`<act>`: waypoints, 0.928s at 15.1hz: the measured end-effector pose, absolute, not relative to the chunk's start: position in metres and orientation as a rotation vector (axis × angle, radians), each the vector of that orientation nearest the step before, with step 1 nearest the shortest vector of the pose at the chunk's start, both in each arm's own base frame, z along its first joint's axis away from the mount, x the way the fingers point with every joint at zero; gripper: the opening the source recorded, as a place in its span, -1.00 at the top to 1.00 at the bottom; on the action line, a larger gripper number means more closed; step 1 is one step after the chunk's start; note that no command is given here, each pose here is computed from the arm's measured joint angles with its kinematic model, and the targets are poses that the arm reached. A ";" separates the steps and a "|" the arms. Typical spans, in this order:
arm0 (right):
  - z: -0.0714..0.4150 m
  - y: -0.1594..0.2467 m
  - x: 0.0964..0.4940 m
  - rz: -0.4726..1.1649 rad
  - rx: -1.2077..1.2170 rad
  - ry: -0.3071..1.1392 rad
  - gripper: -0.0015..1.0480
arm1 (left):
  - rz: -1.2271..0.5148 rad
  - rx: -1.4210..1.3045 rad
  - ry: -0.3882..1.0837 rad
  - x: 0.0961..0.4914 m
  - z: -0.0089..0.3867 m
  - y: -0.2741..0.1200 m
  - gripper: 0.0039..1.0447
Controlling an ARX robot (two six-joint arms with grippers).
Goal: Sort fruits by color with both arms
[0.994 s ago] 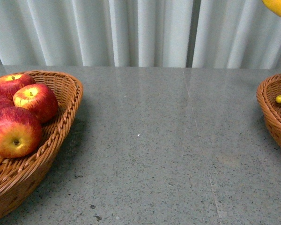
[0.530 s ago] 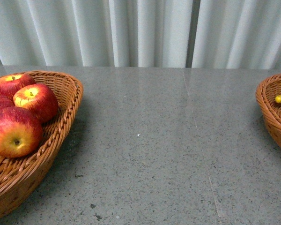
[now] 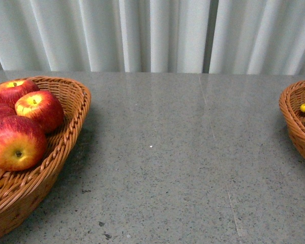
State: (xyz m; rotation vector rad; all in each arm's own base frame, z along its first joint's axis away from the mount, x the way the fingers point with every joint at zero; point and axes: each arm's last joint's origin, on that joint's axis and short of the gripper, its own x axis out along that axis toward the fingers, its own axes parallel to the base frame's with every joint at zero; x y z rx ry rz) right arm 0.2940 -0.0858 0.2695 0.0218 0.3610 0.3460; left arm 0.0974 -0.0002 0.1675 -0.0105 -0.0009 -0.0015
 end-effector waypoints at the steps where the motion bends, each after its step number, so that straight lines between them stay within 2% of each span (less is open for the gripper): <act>1: 0.277 -0.082 0.286 0.353 0.065 0.314 -0.87 | -0.002 -0.010 -0.001 0.097 0.167 0.000 -0.88; 3: 0.292 -0.075 0.263 0.377 0.139 0.231 -0.87 | -0.002 -0.010 -0.001 0.097 0.167 0.000 -0.88; 4: 0.294 -0.066 0.251 0.273 0.059 0.104 -0.70 | -0.002 -0.010 -0.001 0.097 0.167 0.000 -0.88; 5: 0.287 -0.055 0.226 0.131 0.015 0.023 -0.48 | -0.002 -0.010 -0.001 0.097 0.167 0.000 -0.88; 7: 0.256 -0.038 0.171 -0.004 0.016 0.032 0.01 | -0.001 -0.010 -0.001 0.097 0.168 0.000 -0.88; 9: 0.222 -0.020 0.141 0.013 0.014 0.039 0.47 | -0.002 -0.010 -0.001 0.097 0.168 0.000 -0.88; 11: 0.217 -0.015 0.131 0.002 0.004 -0.013 0.96 | -0.002 -0.010 -0.001 0.097 0.168 0.000 -0.88; 14: 0.197 -0.003 0.125 -0.005 0.004 0.014 0.96 | -0.002 -0.010 -0.001 0.097 0.167 0.000 -0.88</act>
